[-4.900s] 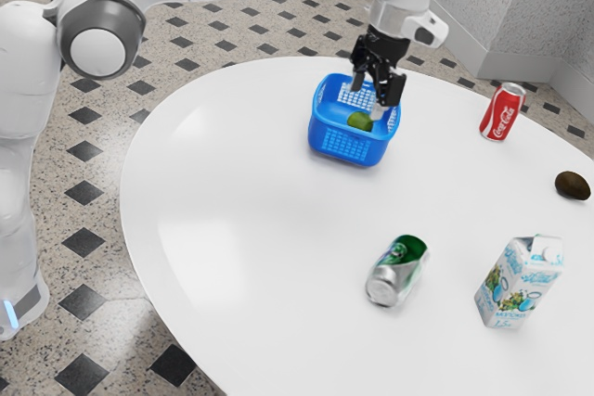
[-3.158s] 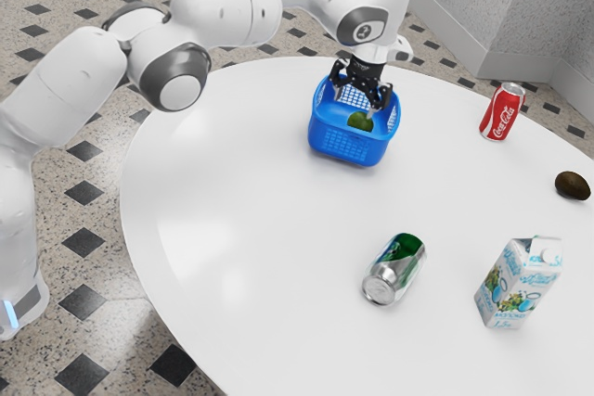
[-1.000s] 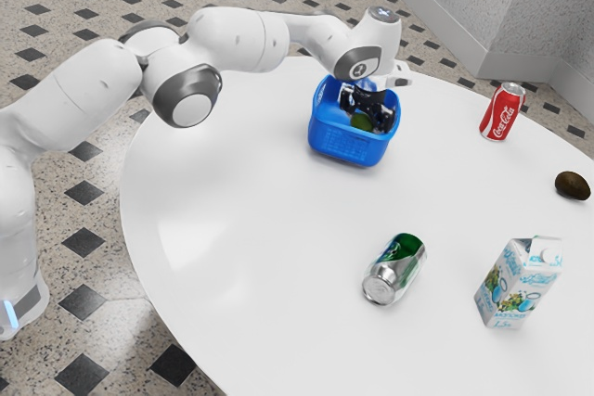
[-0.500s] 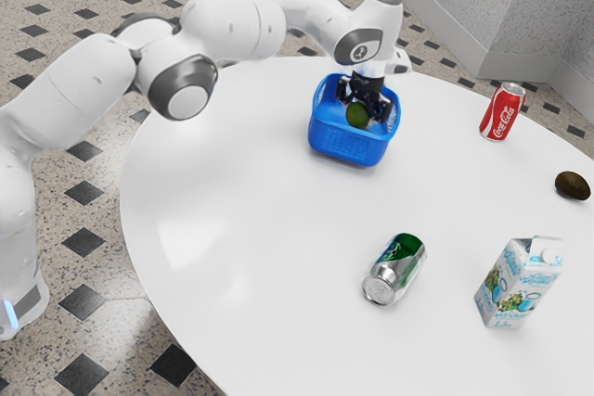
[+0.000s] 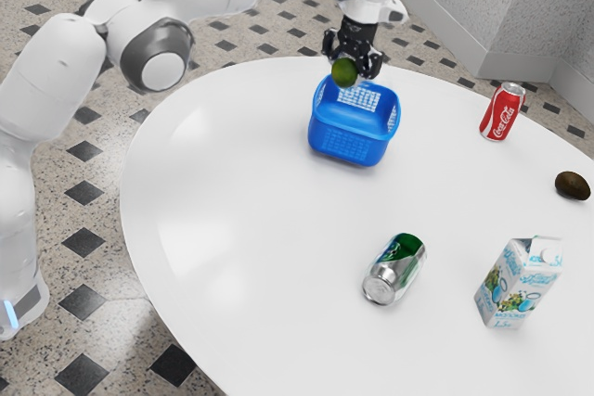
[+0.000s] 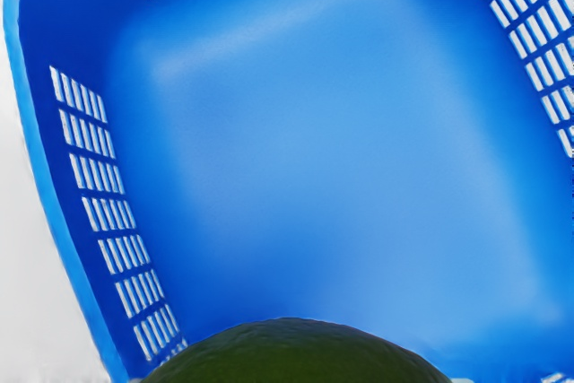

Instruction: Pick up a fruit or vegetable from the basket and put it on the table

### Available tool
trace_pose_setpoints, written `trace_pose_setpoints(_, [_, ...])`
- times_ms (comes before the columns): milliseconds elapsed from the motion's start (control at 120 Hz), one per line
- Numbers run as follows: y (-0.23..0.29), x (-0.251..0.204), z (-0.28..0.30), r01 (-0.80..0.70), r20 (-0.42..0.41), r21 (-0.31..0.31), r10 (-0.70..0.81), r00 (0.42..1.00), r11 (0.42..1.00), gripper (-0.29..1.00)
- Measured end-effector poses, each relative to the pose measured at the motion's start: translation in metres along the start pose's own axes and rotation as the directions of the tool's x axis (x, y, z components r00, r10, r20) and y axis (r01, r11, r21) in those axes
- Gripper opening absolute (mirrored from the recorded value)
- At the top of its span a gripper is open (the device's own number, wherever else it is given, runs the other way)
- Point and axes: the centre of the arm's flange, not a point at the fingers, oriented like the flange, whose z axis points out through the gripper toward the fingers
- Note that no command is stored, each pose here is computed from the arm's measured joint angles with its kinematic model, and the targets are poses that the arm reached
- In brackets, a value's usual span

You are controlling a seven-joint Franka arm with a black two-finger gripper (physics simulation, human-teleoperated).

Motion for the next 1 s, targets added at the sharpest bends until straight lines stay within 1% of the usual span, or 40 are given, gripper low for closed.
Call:
trace_pose_setpoints(133, [-0.017, -0.053, -0.002, -0.013, 0.127, 0.01, 0.011, 0.992, 1.0, 0.36])
trace_pose_setpoints(275, [0.009, -0.107, 0.012, -0.085, 0.189, 0.018, 0.08, 0.979, 0.996, 0.35])
trace_pose_setpoints(417, [0.054, -0.136, 0.016, -0.163, 0.175, 0.034, 0.155, 0.972, 0.986, 0.34])
trace_pose_setpoints(550, [0.057, -0.137, 0.016, -0.153, 0.16, 0.043, 0.145, 0.976, 0.987, 0.35])
trace_pose_setpoints(625, [0.056, -0.135, 0.017, -0.142, 0.157, 0.045, 0.133, 0.979, 0.989, 0.5])
trace_pose_setpoints(717, [0.057, -0.135, 0.018, -0.132, 0.156, 0.046, 0.123, 0.98, 0.99, 0.6])
trace_pose_setpoints(842, [0.057, -0.136, 0.021, -0.121, 0.159, 0.05, 0.112, 0.981, 0.991, 0.66])
trace_pose_setpoints(1000, [0.073, -0.149, 0.02, -0.144, 0.169, 0.047, 0.134, 0.977, 0.989, 0.69])
